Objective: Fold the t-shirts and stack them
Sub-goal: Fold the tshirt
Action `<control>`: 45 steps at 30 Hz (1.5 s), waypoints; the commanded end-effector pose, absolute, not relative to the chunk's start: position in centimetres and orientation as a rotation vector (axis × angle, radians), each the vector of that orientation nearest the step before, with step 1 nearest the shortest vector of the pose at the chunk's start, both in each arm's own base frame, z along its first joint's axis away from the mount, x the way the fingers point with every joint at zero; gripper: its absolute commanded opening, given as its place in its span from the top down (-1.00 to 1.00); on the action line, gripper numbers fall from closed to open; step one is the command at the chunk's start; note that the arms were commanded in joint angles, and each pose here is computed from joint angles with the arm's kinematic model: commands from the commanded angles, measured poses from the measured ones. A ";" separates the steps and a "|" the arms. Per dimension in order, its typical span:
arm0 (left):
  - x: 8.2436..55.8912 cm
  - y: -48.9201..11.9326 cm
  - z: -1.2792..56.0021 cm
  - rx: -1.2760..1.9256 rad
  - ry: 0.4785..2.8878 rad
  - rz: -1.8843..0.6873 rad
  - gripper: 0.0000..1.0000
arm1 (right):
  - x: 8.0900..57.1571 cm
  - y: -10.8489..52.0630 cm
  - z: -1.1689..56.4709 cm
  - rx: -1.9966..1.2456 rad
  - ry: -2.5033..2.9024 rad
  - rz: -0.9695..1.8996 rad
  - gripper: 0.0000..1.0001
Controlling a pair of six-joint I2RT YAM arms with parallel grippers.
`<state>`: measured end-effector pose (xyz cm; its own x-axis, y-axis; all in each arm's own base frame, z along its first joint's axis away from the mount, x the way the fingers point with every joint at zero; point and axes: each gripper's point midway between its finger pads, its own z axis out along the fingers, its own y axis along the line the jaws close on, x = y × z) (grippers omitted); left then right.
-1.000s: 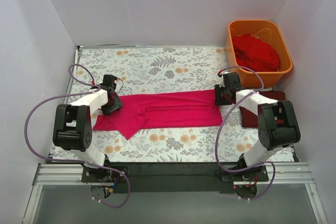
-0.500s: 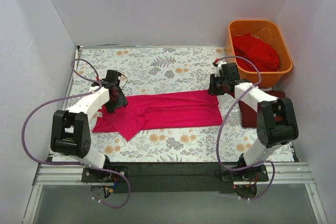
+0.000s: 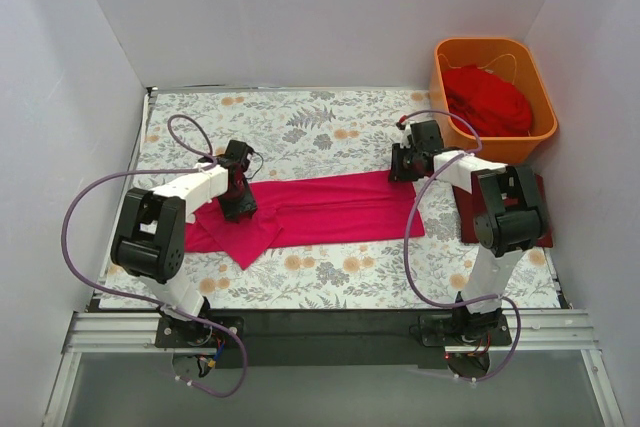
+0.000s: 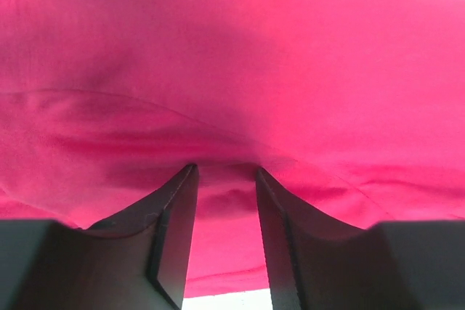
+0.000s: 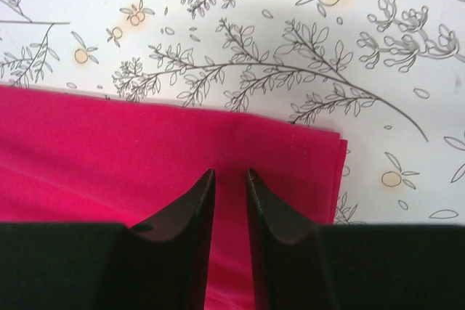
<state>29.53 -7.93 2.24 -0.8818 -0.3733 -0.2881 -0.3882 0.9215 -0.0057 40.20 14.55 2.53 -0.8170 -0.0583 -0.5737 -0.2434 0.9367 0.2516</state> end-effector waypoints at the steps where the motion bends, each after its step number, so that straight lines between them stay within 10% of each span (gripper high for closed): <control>1: 27.6 -6.8 1.7 -0.578 2.819 0.143 0.30 | 41.4 13.4 1.2 -0.171 2.514 0.319 0.39; 12: 24.9 -5.4 0.7 -0.623 2.858 0.199 0.35 | 41.6 7.6 0.1 0.068 2.546 0.153 0.36; 23: 30.1 -6.9 4.8 -0.595 2.716 0.071 -0.32 | 42.5 10.0 5.1 -0.103 2.459 0.258 0.25; 45: 29.4 -2.3 2.5 -0.818 2.667 0.160 -0.31 | 36.3 13.3 3.3 -0.185 2.503 0.336 0.17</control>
